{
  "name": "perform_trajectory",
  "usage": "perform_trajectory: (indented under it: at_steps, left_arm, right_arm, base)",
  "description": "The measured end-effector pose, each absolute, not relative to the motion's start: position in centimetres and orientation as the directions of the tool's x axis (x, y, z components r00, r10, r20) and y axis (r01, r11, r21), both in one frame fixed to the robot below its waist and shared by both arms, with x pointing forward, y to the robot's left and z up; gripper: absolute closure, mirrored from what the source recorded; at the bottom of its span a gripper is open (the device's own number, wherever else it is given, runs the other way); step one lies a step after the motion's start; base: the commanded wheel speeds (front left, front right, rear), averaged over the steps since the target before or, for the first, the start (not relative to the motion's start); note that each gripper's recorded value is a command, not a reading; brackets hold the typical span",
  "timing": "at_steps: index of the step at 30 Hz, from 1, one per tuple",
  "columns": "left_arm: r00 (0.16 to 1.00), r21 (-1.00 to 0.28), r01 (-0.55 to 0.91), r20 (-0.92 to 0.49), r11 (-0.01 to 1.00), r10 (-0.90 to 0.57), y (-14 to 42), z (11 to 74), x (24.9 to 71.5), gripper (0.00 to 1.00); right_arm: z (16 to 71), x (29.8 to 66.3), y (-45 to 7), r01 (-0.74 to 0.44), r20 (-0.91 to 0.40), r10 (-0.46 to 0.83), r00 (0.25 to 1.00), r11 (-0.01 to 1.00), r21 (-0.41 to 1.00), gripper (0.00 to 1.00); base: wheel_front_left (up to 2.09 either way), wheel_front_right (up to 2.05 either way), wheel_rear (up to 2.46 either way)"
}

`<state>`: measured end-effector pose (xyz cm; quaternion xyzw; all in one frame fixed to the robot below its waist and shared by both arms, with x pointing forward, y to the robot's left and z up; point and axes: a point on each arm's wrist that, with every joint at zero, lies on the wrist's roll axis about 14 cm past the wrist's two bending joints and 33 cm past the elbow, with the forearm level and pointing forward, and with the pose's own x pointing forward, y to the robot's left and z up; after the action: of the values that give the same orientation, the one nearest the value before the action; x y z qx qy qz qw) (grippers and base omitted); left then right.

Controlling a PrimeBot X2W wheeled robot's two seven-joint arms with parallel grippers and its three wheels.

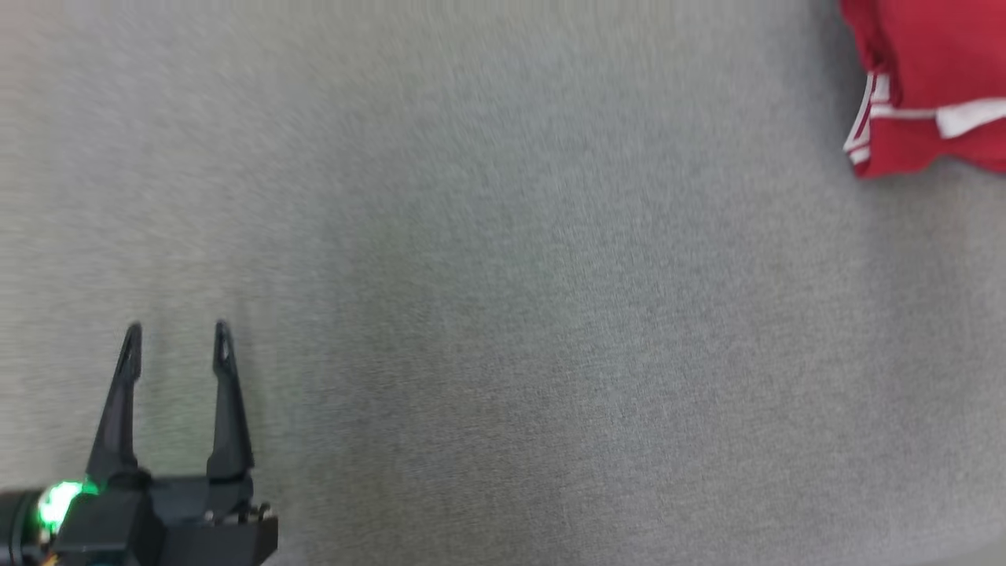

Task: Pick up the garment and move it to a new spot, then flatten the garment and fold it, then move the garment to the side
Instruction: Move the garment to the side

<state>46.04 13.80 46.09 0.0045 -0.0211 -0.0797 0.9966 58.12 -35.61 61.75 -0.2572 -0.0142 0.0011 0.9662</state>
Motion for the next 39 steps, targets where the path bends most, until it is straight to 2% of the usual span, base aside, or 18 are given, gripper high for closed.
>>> perform_trajectory:
  at_steps: [6, 17, 26, 39]
  left_arm:
    - [0.994, 0.016, 0.105, 0.029, 0.994, -0.105, 15.6, 47.0, 43.5, 0.0]
    - [0.998, 0.019, 0.001, 0.06, 1.0, -0.002, 19.3, 49.7, 38.1, 0.0]
    - [0.994, 0.033, -0.016, 0.111, 0.999, 0.012, 20.2, 51.7, 35.9, 0.0]
    - [0.992, 0.026, -0.011, 0.127, 1.0, 0.007, 20.1, 52.1, 33.9, 0.0]
  right_arm:
    - [62.1, 57.0, -30.5, -0.069, 0.087, 0.115, 0.99, 0.91, -0.409, 0.0]
    - [58.6, 51.6, -21.7, -0.203, 0.114, 0.228, 0.967, 0.96, -0.195, 0.0]
    - [55.7, 46.2, -18.8, -0.229, 0.121, 0.236, 0.964, 0.971, -0.073, 0.0]
    - [52.2, 38.5, -19.4, -0.151, 0.097, 0.148, 0.984, 0.988, 0.019, 0.0]
  base:
    - [0.0, 0.0, 0.0]
    - [0.0, 0.0, 0.0]
    - [0.0, 0.0, 0.0]
    - [0.0, 0.0, 0.0]
